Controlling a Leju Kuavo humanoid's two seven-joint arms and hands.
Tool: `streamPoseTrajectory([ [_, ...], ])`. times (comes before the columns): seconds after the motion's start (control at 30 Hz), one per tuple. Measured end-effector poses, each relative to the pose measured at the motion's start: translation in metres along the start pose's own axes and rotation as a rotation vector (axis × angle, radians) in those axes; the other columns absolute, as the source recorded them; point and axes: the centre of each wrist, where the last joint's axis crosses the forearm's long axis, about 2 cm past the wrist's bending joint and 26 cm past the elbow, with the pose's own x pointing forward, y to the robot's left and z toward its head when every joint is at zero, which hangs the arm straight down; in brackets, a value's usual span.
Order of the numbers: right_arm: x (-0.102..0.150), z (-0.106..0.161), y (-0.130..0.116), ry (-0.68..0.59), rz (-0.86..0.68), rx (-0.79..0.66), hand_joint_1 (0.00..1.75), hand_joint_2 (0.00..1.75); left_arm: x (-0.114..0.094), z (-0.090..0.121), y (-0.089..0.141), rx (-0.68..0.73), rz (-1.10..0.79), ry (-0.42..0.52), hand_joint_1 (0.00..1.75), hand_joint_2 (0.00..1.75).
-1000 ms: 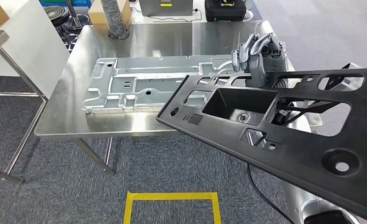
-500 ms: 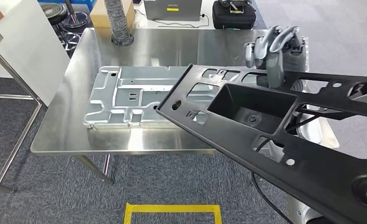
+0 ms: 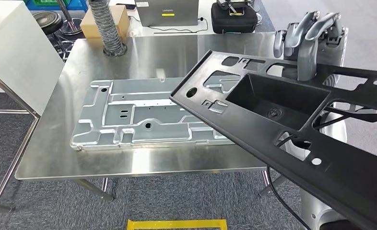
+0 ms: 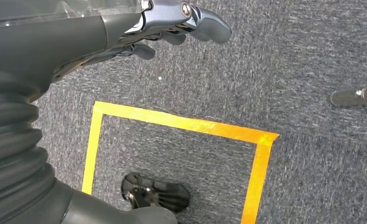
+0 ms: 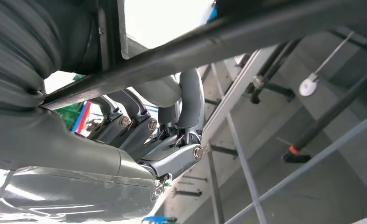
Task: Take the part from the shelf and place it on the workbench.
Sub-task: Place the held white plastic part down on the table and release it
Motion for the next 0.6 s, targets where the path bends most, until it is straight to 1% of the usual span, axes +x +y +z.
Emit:
streamPoseTrajectory([
  [0.1,0.001,0.001,-0.004,0.005,0.047,-0.02,1.75,1.75,-0.001,0.0,0.001,0.004,0.0,0.003,0.0,1.75],
  [0.2,0.003,0.002,-0.012,0.022,0.191,-0.056,1.75,1.75,-0.001,0.0,0.002,0.014,0.004,0.002,0.0,1.75],
  [0.4,0.002,-0.001,-0.041,0.097,0.656,-0.127,1.75,1.75,0.001,-0.001,0.0,0.0,0.013,-0.044,0.0,1.75],
  [0.5,-0.008,-0.001,-0.058,0.196,0.916,-0.143,1.75,1.75,0.002,-0.001,-0.001,-0.026,0.015,-0.072,0.0,1.75],
  [0.6,-0.022,-0.008,-0.073,0.293,1.106,-0.111,1.75,1.75,0.002,-0.001,-0.003,-0.055,0.013,-0.093,0.0,1.75],
])
